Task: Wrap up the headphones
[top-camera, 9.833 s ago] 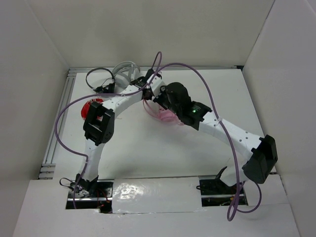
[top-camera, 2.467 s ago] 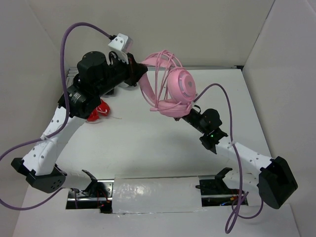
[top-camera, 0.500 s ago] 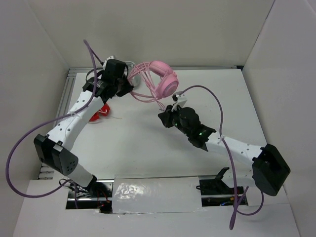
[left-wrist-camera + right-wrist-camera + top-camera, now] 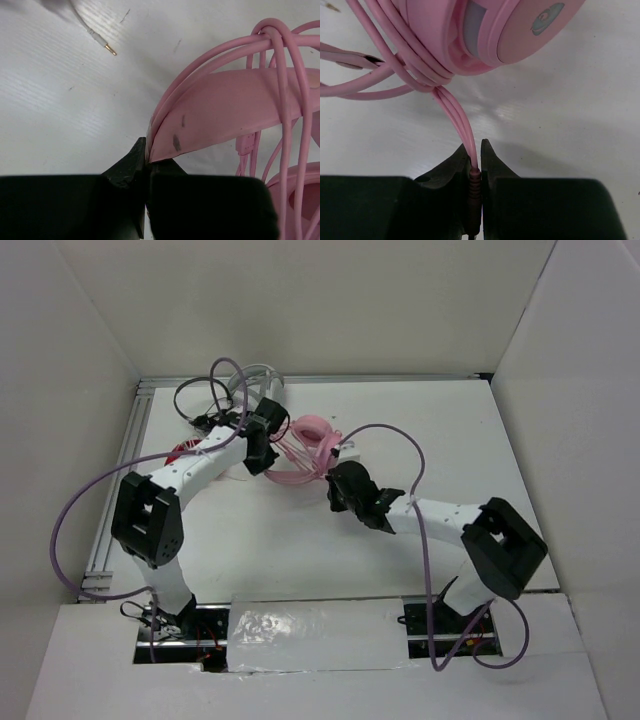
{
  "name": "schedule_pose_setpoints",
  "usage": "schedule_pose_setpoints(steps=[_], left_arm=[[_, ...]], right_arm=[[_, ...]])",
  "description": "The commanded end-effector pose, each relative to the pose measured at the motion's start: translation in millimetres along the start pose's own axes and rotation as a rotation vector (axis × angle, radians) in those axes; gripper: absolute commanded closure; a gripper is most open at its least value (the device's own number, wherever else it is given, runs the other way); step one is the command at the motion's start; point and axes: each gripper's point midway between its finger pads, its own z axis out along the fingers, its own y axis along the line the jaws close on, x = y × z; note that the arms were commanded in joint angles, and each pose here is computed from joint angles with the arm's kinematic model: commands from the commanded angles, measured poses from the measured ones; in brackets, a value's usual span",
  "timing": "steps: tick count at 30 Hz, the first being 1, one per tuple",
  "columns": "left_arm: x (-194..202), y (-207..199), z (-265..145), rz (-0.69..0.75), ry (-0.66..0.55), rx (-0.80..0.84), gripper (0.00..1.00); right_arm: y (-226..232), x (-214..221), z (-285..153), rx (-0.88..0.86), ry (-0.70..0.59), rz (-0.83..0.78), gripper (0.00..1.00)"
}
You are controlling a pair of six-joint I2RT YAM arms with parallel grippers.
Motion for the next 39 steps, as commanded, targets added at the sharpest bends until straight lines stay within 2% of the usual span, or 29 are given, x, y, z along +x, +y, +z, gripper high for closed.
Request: schedule_pose_setpoints(steps=[1, 6, 12, 16, 21, 24, 26, 29, 31, 34, 37, 38, 39], left_arm=[[-6, -8, 12, -0.137, -0.052, -0.015, 1.0], [27, -1, 37, -0.124, 0.009, -0.081, 1.0], [47, 6, 59, -0.103, 0.032, -0.142, 1.0], [57, 0, 70, -0.041, 0.048, -0.104, 1.0], [63, 3, 78, -0.02, 0.05, -0.083, 1.0], [66, 5, 78, 0.004, 0.05, -0.062, 1.0], [70, 5, 78, 0.029, 0.066, -0.045, 0.92], [72, 2, 80, 0.051, 0.078, -0.03, 0.73], [74, 0, 80, 0.068, 0.086, -0.019, 0.65], [74, -2, 76, 0.08, 0.09, 0.008, 0.45], [69, -6, 67, 0.087, 0.079, 0.043, 0.36], [68, -6, 65, 0.087, 0.075, 0.047, 0.3], [66, -6, 62, 0.09, 0.07, 0.056, 0.28]], right_arm=[[-8, -3, 9, 0.091, 0.016, 0.005, 1.0], [-17, 13, 32, 0.178, 0.094, -0.01, 1.0], [-28, 13, 31, 0.243, 0.11, -0.041, 1.0], [-43, 14, 30, 0.318, 0.105, -0.095, 0.98], [-47, 22, 40, 0.341, 0.125, -0.111, 0.88], [-45, 21, 43, 0.339, 0.115, -0.107, 0.89], [-46, 18, 42, 0.347, 0.104, -0.114, 0.89], [-46, 21, 42, 0.346, 0.115, -0.128, 0.84], [-45, 25, 45, 0.33, 0.131, -0.134, 0.83], [-40, 31, 50, 0.307, 0.149, -0.137, 0.75], [-35, 31, 53, 0.292, 0.145, -0.137, 0.68], [-33, 28, 53, 0.288, 0.139, -0.132, 0.67], [-31, 27, 53, 0.28, 0.139, -0.133, 0.65]])
